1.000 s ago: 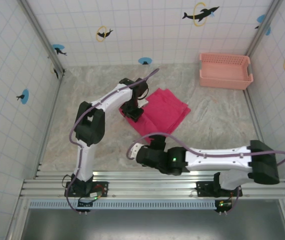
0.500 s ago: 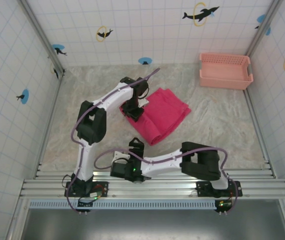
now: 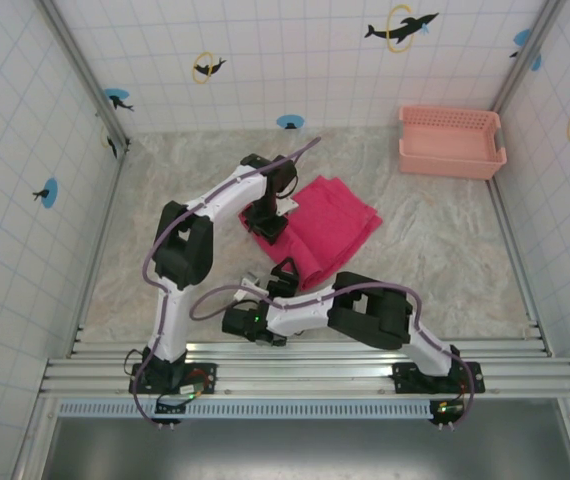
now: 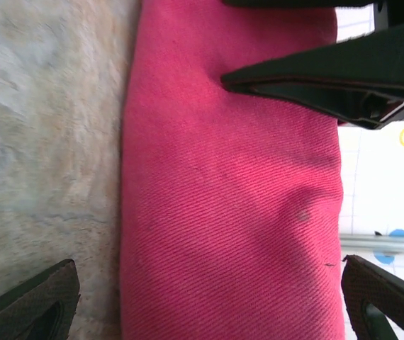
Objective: Roll up the long pants
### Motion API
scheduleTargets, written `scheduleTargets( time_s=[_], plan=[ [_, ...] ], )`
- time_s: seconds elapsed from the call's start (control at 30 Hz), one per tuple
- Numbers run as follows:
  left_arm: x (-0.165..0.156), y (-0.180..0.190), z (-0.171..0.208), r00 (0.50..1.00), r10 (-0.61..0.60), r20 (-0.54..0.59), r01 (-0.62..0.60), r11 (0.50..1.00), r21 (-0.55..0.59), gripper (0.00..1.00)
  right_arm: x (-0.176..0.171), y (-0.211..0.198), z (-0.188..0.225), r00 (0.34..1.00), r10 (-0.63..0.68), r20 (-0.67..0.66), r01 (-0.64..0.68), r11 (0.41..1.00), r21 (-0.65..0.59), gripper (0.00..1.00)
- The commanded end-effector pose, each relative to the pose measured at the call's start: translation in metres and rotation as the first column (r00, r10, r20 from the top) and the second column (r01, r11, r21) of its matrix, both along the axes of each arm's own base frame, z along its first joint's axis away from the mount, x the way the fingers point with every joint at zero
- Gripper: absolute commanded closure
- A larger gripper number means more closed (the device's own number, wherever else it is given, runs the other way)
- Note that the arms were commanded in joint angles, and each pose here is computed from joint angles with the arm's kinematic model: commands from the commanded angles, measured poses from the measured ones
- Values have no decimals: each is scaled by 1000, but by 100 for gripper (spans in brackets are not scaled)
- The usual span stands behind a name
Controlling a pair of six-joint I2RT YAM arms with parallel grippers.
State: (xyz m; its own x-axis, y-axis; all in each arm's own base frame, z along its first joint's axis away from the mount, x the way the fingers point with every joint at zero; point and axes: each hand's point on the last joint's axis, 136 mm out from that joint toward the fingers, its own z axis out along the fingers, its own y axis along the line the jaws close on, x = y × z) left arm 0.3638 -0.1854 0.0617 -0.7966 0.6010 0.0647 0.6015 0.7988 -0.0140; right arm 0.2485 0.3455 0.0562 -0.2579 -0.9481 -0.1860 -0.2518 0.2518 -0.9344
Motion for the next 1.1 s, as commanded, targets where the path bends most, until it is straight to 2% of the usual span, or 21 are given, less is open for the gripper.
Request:
scheduleTargets(
  time_s=[0.0, 0.13, 0.3, 0.37, 0.43, 0.83, 0.93, 1.07],
  plan=[
    [-3, 2, -7, 999, -26, -43, 26, 1000, 2, 54, 12, -7, -1, 998, -49, 49, 48, 999, 1, 2],
    [-3, 3, -8, 998, -29, -49, 30, 1000, 6, 54, 23, -17, -4, 994, -83, 67, 83, 997, -4, 2],
    [-3, 4, -6, 998, -36, -48, 37, 999, 13, 54, 38, -29, -12, 992, -124, 26, 123, 992, 6, 0],
    [-2, 4, -5, 998, -37, -47, 38, 999, 14, 54, 43, -31, -15, 992, -127, 0, 127, 992, -2, 8],
    [-1, 6, -4, 998, -34, -46, 35, 999, 12, 54, 47, -31, -18, 992, -127, -19, 127, 992, -4, 24],
    [-1, 13, 2, 999, -25, -39, 25, 1000, 6, 53, 51, -23, -8, 992, -74, -98, 77, 997, 32, 61],
    [3, 23, 10, 1000, -7, -14, 7, 1000, 14, 53, 49, -18, 0, 986, -28, -165, 41, 997, 72, 66],
    [14, 45, 34, 997, 60, 54, -60, 998, -1, 50, 39, -9, 15, 951, 75, -301, -13, 979, 203, 68]
  ],
)
